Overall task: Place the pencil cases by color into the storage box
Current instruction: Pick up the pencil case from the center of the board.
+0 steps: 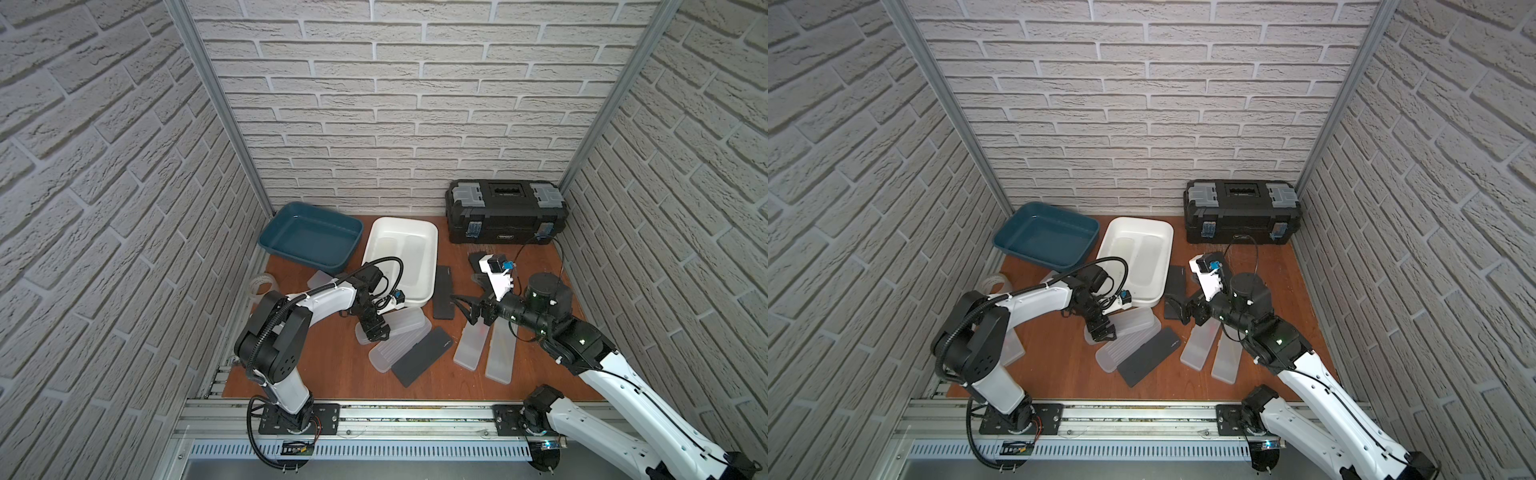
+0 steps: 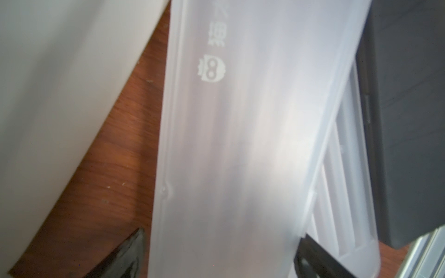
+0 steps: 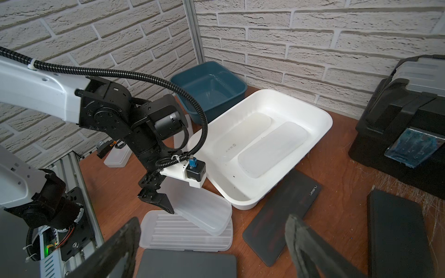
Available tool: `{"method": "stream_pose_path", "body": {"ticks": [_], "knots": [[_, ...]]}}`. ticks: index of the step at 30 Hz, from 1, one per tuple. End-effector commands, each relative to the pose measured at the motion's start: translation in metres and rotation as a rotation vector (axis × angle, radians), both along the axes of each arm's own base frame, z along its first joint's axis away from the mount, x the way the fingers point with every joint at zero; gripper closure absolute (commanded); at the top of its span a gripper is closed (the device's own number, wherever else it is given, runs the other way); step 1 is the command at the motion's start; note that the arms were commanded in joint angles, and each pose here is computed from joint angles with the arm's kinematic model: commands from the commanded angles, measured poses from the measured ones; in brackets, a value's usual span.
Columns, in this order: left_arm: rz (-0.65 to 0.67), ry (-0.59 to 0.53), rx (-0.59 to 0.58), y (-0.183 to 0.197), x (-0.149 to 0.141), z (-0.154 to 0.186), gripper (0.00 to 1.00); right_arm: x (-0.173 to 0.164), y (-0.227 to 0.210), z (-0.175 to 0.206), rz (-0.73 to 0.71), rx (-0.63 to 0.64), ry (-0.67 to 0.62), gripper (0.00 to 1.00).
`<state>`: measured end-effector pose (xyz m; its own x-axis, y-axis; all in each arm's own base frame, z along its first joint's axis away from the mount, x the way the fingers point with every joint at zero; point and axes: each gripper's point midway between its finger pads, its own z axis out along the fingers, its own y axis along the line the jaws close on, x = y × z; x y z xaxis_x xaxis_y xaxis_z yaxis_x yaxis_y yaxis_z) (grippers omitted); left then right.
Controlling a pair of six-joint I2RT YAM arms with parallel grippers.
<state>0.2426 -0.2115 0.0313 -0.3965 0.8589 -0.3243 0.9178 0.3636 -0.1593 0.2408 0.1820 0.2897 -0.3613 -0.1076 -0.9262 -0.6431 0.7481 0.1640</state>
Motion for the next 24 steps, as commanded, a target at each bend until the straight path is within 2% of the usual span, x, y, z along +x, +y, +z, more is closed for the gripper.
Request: {"method": "stream_pose_path", "body": {"ticks": [1, 8, 15, 24], "knots": [[-0.010, 0.033, 0.009, -0.002, -0.007, -0.001, 0.15, 0.000, 0.001, 0.005, 0.004, 0.008, -0.038, 0.06], [0.007, 0.035, 0.046, -0.003, -0.012, -0.004, 0.32, 0.000, 0.001, 0.006, 0.003, 0.010, -0.041, 0.07], [0.015, -0.043, 0.053, -0.003, -0.018, 0.018, 0.33, 0.000, 0.000, 0.008, -0.003, 0.016, -0.041, 0.07], [-0.036, -0.143, 0.100, 0.000, -0.049, 0.045, 0.33, 0.000, 0.001, 0.013, -0.002, 0.022, -0.051, 0.08]]}}
